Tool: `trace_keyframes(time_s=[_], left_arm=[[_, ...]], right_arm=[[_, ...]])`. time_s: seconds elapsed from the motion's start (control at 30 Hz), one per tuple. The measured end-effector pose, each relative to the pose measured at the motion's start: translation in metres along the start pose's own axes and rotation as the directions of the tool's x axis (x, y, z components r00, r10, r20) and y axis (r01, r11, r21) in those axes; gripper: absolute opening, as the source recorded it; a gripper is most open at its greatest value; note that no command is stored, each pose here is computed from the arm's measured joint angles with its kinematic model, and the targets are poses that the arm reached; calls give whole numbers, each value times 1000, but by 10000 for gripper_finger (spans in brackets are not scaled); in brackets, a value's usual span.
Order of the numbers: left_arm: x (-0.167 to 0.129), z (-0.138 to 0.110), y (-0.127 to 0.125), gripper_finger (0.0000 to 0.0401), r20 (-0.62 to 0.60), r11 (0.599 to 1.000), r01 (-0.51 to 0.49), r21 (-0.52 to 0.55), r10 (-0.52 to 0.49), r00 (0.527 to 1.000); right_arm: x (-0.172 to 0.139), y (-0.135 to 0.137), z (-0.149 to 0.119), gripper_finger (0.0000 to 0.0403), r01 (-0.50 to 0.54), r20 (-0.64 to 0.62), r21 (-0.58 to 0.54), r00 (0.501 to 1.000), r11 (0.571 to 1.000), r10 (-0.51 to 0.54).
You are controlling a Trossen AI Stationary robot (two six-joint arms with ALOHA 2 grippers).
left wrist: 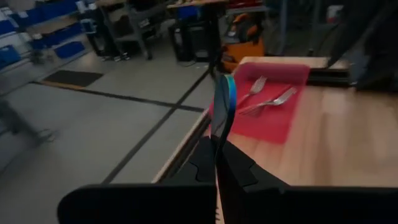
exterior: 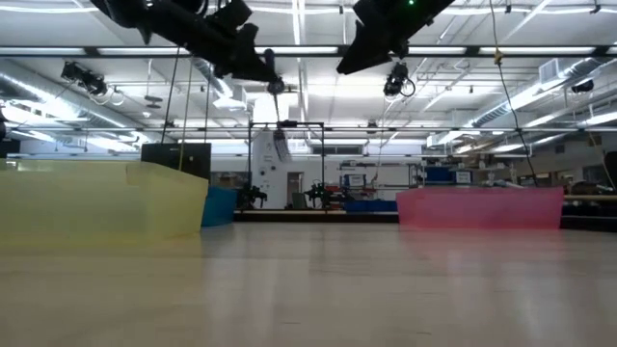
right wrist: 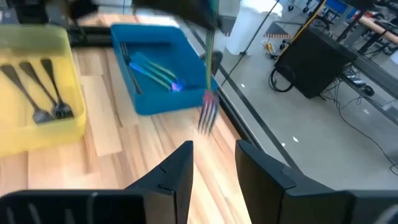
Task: Sort silverware by color (type)
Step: Put the blue fork into the blue bin
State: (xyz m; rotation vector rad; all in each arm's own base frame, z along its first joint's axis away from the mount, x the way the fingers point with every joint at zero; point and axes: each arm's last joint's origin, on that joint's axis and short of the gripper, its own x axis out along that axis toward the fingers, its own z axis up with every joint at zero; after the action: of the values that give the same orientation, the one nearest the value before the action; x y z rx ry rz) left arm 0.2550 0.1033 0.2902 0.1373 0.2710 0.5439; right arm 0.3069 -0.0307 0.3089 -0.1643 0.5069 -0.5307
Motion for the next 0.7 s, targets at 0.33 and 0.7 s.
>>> trace_keyframes(time_s=[0.33,0.7], left_arm=[[-44,-3,34,0,-167,988,-52,143,76,983],[-63,-39,50,1,-531,975,-21,222,139,836]], right_arm=[[-1,-1,-8,126,-3,-76,-31,997,1000,0],[-1,-1,-8,126,-2,-77,-31,997,1000,-1]])
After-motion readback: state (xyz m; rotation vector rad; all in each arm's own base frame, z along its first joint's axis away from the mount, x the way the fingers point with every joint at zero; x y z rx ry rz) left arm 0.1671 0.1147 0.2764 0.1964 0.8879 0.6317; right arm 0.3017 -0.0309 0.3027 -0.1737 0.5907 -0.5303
